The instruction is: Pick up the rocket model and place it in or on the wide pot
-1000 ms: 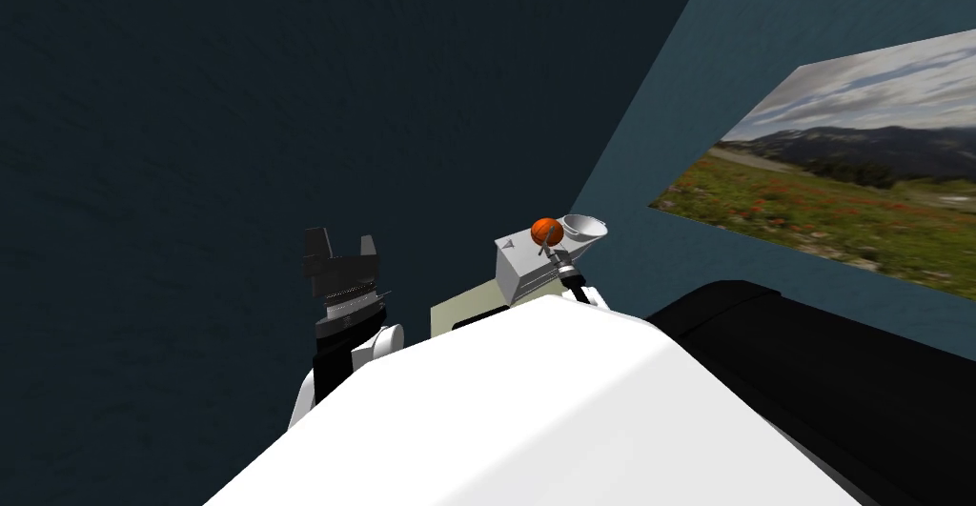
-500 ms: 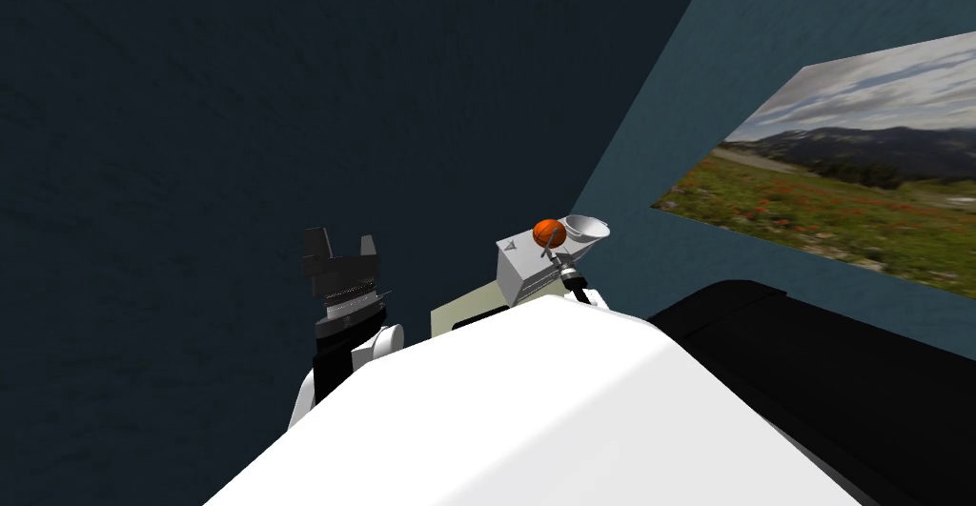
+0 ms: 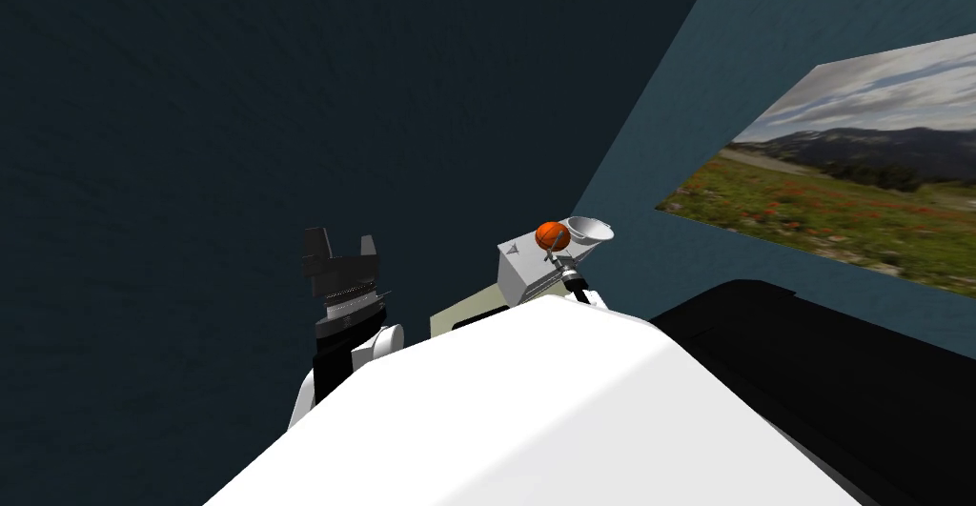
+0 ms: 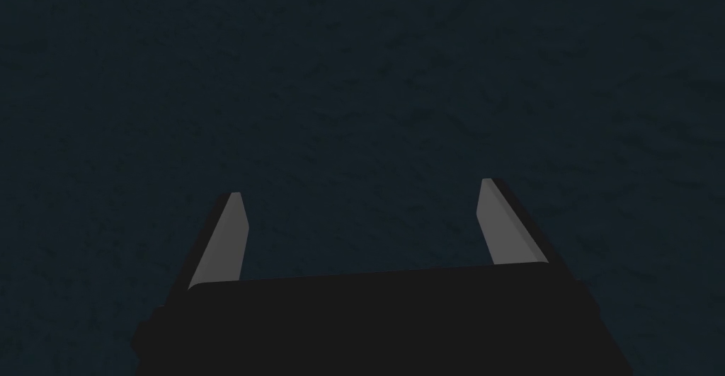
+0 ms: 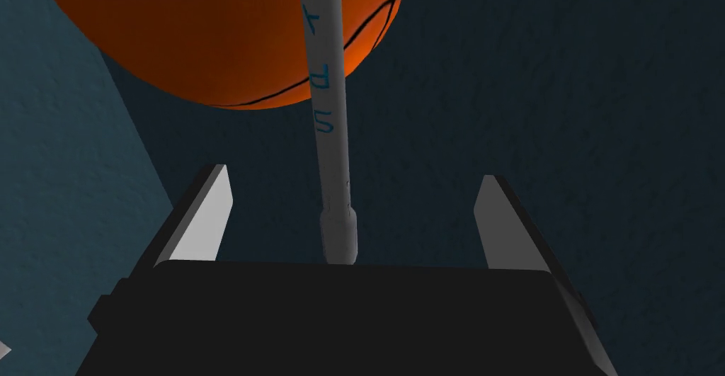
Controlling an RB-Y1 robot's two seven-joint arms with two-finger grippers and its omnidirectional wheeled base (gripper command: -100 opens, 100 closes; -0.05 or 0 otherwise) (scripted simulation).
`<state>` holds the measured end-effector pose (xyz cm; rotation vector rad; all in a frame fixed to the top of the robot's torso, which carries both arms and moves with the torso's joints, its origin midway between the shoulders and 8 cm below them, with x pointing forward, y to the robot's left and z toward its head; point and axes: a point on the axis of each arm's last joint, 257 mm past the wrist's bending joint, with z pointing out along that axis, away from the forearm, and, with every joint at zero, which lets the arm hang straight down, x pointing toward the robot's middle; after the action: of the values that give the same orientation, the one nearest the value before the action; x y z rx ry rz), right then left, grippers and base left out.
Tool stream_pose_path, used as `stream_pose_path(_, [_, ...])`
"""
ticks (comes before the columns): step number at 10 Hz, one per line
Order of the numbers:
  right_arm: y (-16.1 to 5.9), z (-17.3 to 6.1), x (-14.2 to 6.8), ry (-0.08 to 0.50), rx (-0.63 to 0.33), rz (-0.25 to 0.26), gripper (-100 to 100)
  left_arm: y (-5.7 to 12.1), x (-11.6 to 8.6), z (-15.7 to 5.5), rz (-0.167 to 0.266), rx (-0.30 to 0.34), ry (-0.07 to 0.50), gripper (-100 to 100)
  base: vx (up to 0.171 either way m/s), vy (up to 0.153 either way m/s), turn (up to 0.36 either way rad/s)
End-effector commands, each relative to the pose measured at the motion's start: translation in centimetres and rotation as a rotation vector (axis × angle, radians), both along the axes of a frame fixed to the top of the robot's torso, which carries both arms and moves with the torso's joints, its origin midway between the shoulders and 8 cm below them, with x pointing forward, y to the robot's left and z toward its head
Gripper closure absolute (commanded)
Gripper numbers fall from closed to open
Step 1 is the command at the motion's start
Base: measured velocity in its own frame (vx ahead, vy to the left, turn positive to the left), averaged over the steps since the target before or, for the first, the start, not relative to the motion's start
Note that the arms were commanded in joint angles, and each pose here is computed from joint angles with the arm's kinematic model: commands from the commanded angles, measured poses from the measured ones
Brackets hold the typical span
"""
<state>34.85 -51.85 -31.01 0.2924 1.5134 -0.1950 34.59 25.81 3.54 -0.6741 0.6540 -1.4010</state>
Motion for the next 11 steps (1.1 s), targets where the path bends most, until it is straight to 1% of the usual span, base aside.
stream_pose_path(1, [-0.5, -0.5, -0.2, 0.01, -0.009, -0.007, -100, 0.0, 0.0, 0.0, 0.0, 0.0, 0.0, 0, 0.044, 0.0, -0.009])
stream_pose_path(5, [-1.9, -2.2, -0.6, 0.054, -0.047, -0.04, -100, 0.0, 0.0, 0.0, 0.0, 0.0, 0.0, 0, 0.056, 0.007, -0.023])
stream_pose_path(6, [-1.7, -1.9, -0.5, 0.046, -0.039, -0.035, -100, 0.0, 0.0, 0.0, 0.0, 0.0, 0.0, 0, 0.032, 0.003, -0.005])
stream_pose_path(7, [-1.8, -1.9, -0.6, 0.048, -0.042, -0.036, 0, 0.0, 0.0, 0.0, 0.0, 0.0, 0.0, 0, 0.006, 0.0, 0.002])
stream_pose_path(8, [-2.0, -1.7, 0.5, 0.047, -0.042, -0.047, -100, 0.0, 0.0, 0.0, 0.0, 0.0, 0.0, 0, -0.018, -0.017, 0.074])
stream_pose_path(11, [-2.4, -1.3, 2.0, 0.045, -0.041, -0.064, -100, 0.0, 0.0, 0.0, 0.0, 0.0, 0.0, 0, -0.036, -0.036, 0.064])
